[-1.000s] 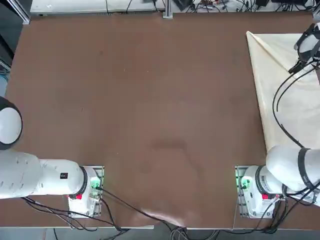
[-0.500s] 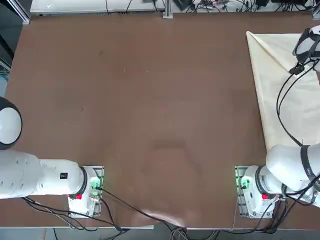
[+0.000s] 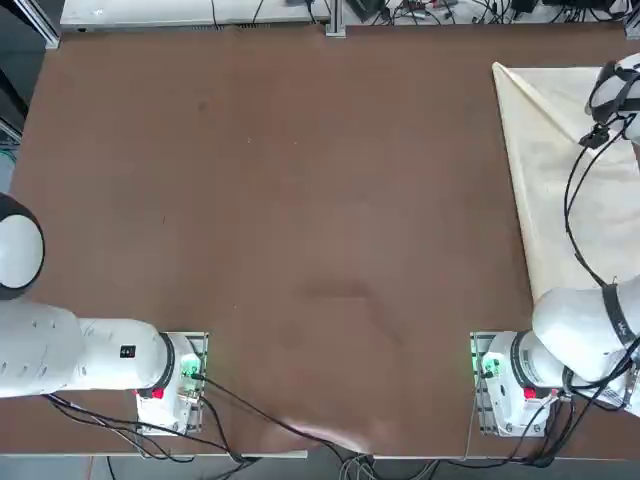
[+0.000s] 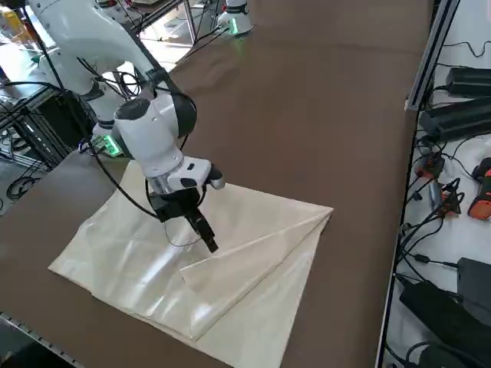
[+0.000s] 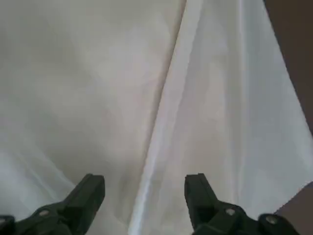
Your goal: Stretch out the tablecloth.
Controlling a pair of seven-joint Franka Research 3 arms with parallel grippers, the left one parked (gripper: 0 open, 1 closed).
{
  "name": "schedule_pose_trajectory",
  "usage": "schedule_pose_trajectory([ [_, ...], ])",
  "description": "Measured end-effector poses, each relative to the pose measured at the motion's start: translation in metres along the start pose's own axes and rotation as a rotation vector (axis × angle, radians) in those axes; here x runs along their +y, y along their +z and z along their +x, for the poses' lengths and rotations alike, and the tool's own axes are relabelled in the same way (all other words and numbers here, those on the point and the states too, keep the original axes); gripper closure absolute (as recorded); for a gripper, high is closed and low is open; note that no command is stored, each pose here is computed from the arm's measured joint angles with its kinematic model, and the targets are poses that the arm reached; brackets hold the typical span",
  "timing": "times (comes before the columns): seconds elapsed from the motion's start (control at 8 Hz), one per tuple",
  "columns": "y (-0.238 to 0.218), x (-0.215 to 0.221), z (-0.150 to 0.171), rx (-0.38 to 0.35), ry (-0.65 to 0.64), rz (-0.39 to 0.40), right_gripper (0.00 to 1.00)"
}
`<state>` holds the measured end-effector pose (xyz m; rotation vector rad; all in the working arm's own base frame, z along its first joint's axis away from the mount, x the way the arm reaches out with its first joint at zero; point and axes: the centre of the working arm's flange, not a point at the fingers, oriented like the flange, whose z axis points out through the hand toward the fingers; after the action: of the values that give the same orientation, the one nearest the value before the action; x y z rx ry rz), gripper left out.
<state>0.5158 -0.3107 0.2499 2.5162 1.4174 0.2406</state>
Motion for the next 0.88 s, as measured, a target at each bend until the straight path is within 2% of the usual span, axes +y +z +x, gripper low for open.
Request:
schedule_pose_trajectory([
  [0.5, 0.027, -0.003, -0.046, -0.018, 0.011, 0.022, 0.0],
  [0.88, 0.036, 0.006, -0.052, -0.016, -0.017, 0.017, 0.0],
])
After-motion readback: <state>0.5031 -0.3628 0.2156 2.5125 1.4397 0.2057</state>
